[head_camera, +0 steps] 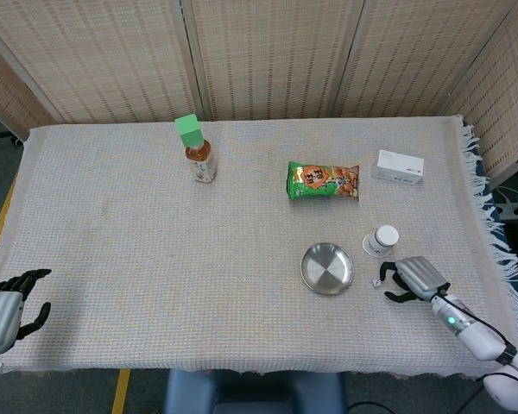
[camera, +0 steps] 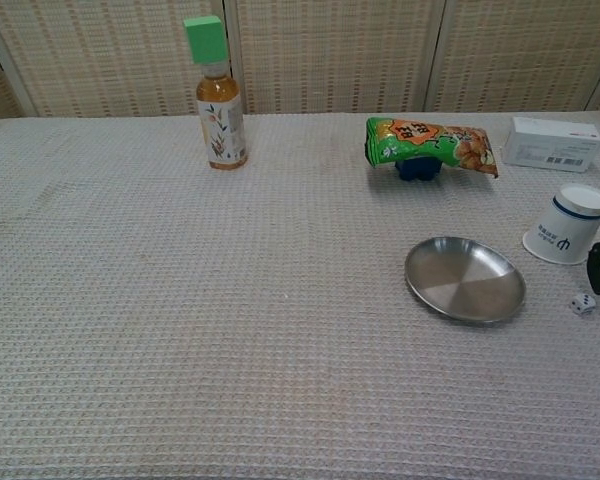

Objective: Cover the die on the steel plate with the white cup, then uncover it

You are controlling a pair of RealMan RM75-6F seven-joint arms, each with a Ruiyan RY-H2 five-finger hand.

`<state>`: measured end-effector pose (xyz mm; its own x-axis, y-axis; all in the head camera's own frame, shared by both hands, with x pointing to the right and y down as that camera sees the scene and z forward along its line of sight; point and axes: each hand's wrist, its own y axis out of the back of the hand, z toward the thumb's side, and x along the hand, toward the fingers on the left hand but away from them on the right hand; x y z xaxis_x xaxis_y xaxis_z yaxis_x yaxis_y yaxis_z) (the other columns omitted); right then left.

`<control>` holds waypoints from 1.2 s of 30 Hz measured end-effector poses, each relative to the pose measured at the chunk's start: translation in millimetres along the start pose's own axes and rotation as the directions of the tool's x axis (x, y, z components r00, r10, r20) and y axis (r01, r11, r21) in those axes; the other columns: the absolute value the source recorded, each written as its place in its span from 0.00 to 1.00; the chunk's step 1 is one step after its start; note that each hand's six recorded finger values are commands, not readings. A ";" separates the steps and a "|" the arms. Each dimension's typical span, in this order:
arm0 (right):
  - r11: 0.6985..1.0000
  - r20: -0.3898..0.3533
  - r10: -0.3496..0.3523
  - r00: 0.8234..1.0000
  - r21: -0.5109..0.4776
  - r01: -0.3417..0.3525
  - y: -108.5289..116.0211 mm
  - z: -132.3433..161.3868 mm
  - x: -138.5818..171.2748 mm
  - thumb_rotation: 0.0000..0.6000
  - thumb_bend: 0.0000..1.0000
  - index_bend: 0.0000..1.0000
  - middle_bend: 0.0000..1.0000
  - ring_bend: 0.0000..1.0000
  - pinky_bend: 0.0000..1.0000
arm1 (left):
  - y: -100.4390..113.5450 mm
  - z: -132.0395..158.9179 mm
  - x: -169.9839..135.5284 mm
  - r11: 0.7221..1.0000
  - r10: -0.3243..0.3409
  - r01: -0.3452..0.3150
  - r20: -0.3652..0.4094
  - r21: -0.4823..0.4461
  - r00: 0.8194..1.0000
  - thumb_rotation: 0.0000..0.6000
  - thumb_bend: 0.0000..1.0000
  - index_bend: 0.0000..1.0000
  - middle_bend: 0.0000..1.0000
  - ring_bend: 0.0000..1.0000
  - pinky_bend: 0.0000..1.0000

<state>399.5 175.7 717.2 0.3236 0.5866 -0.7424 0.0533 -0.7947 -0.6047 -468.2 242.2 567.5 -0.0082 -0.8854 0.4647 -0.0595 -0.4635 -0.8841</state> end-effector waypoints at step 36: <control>0.999 -0.033 -0.005 0.999 -0.049 0.003 -9.4 -2.0 -12.3 1.00 0.28 0.43 0.95 0.80 0.94 | 0.4 -0.9 0.2 1.000 -0.001 0.001 -0.002 -0.005 1.000 1.00 0.40 0.24 0.27 0.32 0.40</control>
<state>396.9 175.6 732.6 0.3546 0.5849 -0.7295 0.1007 -0.7995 -0.5921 -469.1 241.9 567.3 -0.0104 -0.8851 0.4653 -0.0641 -0.4638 -0.8836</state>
